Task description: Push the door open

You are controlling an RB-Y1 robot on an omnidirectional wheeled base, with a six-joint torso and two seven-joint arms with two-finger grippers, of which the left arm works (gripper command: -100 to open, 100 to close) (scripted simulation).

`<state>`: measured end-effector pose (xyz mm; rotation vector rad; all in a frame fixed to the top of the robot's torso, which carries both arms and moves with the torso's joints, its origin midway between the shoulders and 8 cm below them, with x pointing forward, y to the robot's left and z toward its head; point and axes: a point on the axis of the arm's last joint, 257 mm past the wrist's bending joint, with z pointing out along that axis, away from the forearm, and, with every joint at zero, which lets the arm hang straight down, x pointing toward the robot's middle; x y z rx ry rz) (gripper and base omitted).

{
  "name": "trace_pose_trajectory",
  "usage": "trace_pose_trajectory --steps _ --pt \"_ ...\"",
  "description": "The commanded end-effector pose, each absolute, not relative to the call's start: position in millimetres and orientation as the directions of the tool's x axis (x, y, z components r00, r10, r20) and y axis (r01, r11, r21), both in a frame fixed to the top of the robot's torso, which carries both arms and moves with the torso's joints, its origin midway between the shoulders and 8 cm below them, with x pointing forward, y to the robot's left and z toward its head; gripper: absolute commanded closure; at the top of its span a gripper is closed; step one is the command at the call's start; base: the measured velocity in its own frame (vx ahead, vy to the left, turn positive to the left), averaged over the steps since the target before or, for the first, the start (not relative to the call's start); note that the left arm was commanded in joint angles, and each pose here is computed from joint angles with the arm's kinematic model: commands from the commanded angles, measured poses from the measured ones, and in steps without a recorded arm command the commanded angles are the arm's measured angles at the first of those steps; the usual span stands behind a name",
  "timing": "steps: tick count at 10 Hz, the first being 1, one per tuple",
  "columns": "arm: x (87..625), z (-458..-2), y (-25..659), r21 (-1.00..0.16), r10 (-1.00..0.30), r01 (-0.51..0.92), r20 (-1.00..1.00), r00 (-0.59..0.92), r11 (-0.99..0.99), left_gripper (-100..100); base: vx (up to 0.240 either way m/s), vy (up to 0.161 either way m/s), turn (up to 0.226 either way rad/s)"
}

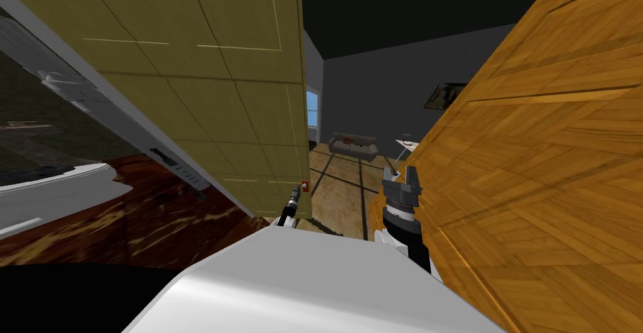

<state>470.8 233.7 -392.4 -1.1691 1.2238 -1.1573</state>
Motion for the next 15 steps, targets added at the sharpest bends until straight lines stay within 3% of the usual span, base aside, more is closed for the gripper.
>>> trace_pose_trajectory --steps 1,7,15 --pt "470.7 -392.6 233.1 -0.998 -0.998 0.002 -0.055 0.015 0.055 -100 -0.169 -0.079 0.026" --pt "471.0 -391.7 227.1 -1.0 -0.999 0.0 -0.017 0.032 0.017 -100 -0.189 -0.075 0.049" --pt "464.5 -391.4 237.9 -1.0 -0.998 0.015 -0.019 0.058 0.02 -100 0.202 0.004 -0.028"
